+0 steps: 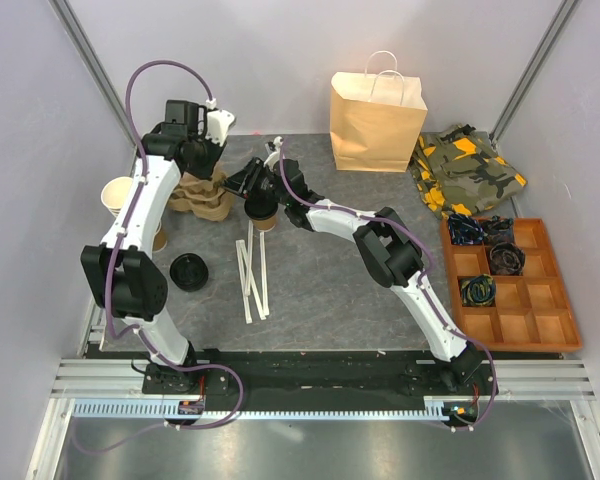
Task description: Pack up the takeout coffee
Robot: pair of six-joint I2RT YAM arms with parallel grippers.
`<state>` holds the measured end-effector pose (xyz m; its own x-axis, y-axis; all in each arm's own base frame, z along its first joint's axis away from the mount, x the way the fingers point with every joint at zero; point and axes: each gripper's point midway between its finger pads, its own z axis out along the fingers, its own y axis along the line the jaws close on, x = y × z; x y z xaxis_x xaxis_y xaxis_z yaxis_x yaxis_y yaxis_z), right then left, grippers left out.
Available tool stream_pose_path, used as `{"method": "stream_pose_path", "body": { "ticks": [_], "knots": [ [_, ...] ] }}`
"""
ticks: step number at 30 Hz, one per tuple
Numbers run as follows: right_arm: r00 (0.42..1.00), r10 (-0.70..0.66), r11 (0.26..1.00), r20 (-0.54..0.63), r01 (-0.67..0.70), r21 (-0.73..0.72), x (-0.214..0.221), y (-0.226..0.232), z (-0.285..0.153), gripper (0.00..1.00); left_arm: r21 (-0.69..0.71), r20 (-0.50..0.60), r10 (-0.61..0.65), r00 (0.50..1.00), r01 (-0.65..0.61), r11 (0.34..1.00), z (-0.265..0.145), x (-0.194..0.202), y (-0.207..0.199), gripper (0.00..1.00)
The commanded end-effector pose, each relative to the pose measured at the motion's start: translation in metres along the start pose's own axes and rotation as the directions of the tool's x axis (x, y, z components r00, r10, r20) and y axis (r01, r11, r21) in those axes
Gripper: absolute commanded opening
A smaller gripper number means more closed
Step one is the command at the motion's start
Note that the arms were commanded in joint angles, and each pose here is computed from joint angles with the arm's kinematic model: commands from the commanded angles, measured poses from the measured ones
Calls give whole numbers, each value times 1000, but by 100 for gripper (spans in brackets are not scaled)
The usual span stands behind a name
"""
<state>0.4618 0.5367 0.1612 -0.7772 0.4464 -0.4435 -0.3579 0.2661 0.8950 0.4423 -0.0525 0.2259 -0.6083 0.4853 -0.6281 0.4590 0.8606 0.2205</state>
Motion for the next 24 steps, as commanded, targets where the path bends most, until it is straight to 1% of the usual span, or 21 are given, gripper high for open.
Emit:
{"method": "stream_pose_path", "body": {
  "ticks": [1, 5, 9, 13, 15, 21, 24],
  "knots": [
    [999, -33, 999, 29, 33, -29, -8, 14, 6, 45, -29, 106, 19, 994, -16, 999, -31, -29, 8, 2],
    [999, -38, 999, 34, 39, -30, -9, 15, 7, 44, -52, 155, 22, 988, -14, 999, -45, -43, 13, 2],
    [999, -38, 999, 28, 39, -32, -5, 16, 8, 40, -67, 185, 33, 982, -21, 998, -55, -53, 16, 2],
    [999, -45, 999, 26, 46, -19, -3, 13, 9, 40, -67, 203, 34, 979, -21, 998, -60, -57, 16, 2],
    [999, -48, 999, 25, 48, -11, -3, 11, 9, 37, -76, 213, 35, 976, -19, 997, -63, -60, 18, 2],
    [998, -56, 998, 26, 56, 3, -3, 9, 11, 33, -109, 236, 47, 971, -22, 994, -71, -68, 25, 2],
    [998, -57, 998, 25, 57, 5, -2, 8, 11, 34, -110, 241, 49, 969, -23, 994, -73, -69, 25, 2]
  ]
}}
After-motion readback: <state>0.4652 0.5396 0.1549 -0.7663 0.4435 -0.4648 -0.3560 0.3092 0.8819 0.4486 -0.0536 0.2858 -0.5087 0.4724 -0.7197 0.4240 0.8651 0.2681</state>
